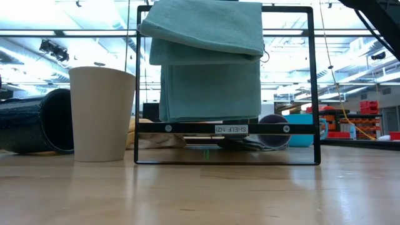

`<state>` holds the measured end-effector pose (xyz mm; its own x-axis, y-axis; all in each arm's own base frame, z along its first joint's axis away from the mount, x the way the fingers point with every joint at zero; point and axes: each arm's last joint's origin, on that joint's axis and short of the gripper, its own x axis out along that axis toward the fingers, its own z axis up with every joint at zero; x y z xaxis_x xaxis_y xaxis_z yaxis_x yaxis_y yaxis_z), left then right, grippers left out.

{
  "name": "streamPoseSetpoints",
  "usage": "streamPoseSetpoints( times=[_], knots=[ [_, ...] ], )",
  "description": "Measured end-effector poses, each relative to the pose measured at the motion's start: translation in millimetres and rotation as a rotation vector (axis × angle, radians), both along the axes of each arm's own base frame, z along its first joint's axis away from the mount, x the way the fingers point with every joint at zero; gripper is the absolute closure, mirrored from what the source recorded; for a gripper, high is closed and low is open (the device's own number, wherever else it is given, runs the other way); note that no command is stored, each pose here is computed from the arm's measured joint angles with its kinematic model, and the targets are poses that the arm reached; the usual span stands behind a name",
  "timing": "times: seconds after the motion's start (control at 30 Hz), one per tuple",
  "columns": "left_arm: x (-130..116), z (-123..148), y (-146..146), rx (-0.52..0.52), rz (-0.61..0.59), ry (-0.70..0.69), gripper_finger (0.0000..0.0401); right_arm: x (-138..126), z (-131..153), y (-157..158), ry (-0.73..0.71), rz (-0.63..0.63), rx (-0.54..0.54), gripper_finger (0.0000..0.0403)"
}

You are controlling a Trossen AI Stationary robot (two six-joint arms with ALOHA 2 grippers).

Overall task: Stack small to large cups/mugs on shelf
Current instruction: Put the dark blue mug on the shelf

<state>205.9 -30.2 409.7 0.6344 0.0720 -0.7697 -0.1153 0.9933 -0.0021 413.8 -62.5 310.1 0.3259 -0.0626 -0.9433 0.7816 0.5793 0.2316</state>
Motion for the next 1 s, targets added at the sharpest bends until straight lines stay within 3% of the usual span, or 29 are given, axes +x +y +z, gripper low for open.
streamPoseSetpoints(
  times=[0.3, 0.6, 0.8, 1.0],
  knots=[
    [0, 0, 0, 0.000, 0.000, 0.000, 0.0221, -11, 24, 2, -0.061, -0.002, -0.007, 0.0280],
    [0, 0, 0, 0.000, -0.002, -0.006, 0.0223, -49, 86, 20, -0.211, 0.076, -0.016, 0.0294],
    [5, 6, -2, 0.018, -0.042, -0.082, 0.0219, -94, 139, 60, -0.367, 0.203, -0.244, 0.0306],
    [18, 26, -9, 0.072, -0.143, -0.335, 0.0226, -150, 181, 96, -0.492, 0.283, -0.518, 0.0317]
  ],
)
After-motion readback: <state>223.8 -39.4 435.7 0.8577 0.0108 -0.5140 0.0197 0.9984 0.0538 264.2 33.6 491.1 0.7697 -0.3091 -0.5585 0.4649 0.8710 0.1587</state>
